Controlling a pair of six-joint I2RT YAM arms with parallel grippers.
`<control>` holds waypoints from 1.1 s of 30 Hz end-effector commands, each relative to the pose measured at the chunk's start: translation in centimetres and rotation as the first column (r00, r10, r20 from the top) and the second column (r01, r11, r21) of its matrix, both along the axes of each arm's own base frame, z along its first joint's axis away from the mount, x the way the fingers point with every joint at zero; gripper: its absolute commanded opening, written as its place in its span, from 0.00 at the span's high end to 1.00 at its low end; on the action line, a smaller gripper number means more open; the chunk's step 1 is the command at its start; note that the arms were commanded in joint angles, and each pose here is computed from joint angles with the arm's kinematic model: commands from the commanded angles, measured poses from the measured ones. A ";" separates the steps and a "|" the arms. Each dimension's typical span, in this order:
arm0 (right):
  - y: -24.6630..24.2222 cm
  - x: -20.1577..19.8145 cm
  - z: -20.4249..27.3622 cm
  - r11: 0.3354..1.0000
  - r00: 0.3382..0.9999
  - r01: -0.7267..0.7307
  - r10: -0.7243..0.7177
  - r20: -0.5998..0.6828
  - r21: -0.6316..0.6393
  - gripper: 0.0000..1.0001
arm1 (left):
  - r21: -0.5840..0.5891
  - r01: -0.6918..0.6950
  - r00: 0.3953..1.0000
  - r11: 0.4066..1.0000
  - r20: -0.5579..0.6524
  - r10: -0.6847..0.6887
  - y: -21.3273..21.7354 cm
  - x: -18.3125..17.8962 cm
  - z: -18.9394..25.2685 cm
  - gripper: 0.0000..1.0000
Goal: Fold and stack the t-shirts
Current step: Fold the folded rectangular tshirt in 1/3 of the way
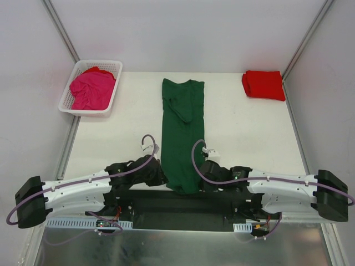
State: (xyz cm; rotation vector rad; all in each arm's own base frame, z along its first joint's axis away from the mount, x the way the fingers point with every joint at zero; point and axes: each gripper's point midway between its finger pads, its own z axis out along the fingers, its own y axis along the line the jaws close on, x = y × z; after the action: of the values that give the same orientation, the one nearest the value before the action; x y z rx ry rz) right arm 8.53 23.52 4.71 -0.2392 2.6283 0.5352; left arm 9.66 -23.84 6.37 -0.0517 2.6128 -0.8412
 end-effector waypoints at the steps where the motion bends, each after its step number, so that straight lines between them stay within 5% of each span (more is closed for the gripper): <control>1: 0.3 1.0 2.2 1.000 0.998 -0.005 0.005 0.061 -0.008 0.99 | -0.026 0.025 0.994 0.999 0.102 -0.022 -1.4 1.6 3.6 1.00; 16: -0.2 4.6 5.6 0.996 0.985 0.029 -0.014 0.174 -0.085 0.99 | 0.061 0.000 0.978 0.998 0.206 -0.013 -0.8 5.3 6.2 1.00; 33: 1.2 13.9 6.7 0.993 0.981 0.077 -0.059 0.187 -0.090 0.99 | 0.146 -0.084 0.956 0.986 0.291 0.038 2.0 13.5 8.4 1.00</control>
State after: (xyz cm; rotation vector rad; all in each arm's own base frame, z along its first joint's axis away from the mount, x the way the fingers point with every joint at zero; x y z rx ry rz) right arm 19.73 22.81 9.14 -0.1773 2.5356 0.2764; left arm 21.46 -21.36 13.11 -0.0476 2.4178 -0.5841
